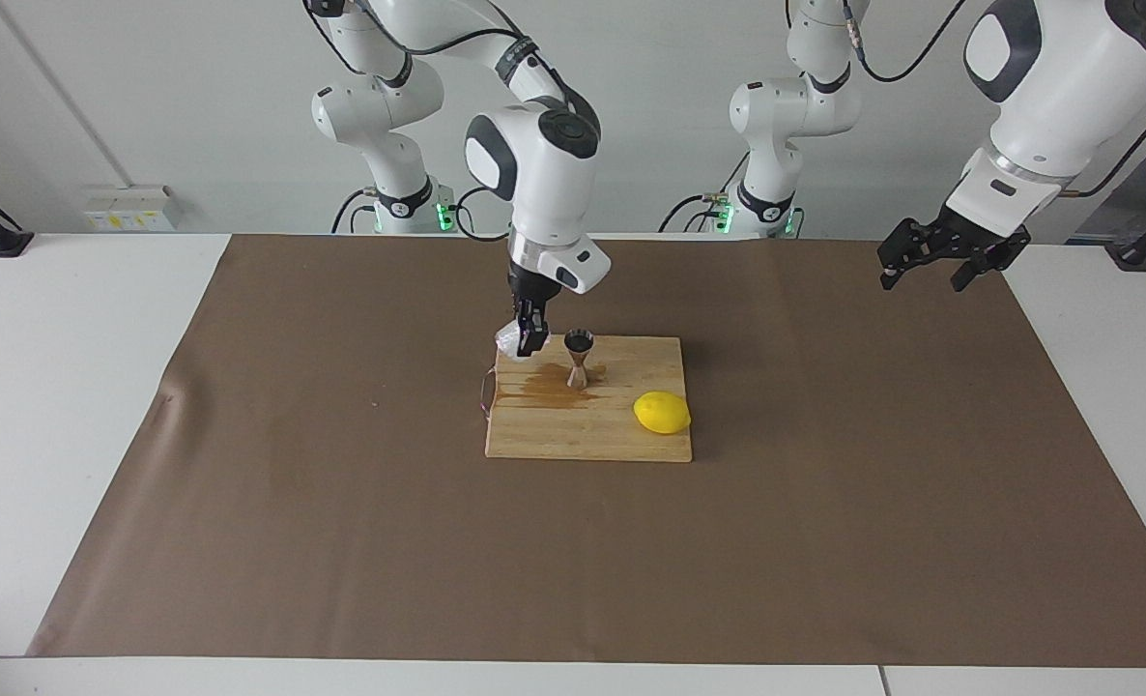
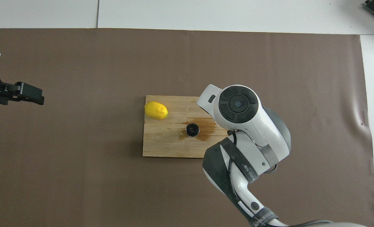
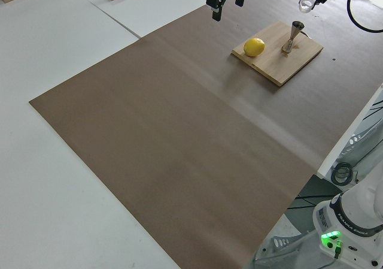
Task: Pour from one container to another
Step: 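Carry the white cup back to its starting spot with the right gripper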
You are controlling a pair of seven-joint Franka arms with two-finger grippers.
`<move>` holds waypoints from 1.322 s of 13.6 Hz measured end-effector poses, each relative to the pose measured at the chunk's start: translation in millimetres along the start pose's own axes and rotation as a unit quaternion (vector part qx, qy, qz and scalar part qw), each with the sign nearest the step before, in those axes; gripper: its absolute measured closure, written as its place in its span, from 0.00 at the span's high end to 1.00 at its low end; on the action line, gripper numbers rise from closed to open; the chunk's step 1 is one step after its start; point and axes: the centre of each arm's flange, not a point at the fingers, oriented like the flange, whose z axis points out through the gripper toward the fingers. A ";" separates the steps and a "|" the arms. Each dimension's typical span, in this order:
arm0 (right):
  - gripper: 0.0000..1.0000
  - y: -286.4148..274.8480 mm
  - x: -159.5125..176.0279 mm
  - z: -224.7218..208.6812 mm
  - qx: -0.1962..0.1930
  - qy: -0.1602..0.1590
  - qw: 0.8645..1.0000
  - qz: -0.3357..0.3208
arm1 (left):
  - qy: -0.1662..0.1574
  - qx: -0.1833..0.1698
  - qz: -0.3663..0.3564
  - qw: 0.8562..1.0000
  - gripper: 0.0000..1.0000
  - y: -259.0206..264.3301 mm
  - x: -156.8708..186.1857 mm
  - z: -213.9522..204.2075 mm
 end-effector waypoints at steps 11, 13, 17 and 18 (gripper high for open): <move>0.52 -26.5 -222.7 117.0 0.055 0.151 0.985 0.059 | 0.012 0.012 0.015 1.000 1.00 -2.6 -3.2 -22.3; 0.52 -37.3 -240.6 130.2 0.062 0.171 0.981 0.065 | 0.012 0.013 0.016 1.000 1.00 -2.9 -3.3 -23.2; 0.52 -53.4 -253.6 148.7 0.066 0.214 0.972 0.071 | 0.011 0.011 0.016 1.000 1.00 -2.3 -2.8 -22.5; 0.51 -54.2 -254.6 149.5 0.066 0.215 0.972 0.072 | 0.011 0.010 0.017 1.000 1.00 -1.7 -2.8 -22.5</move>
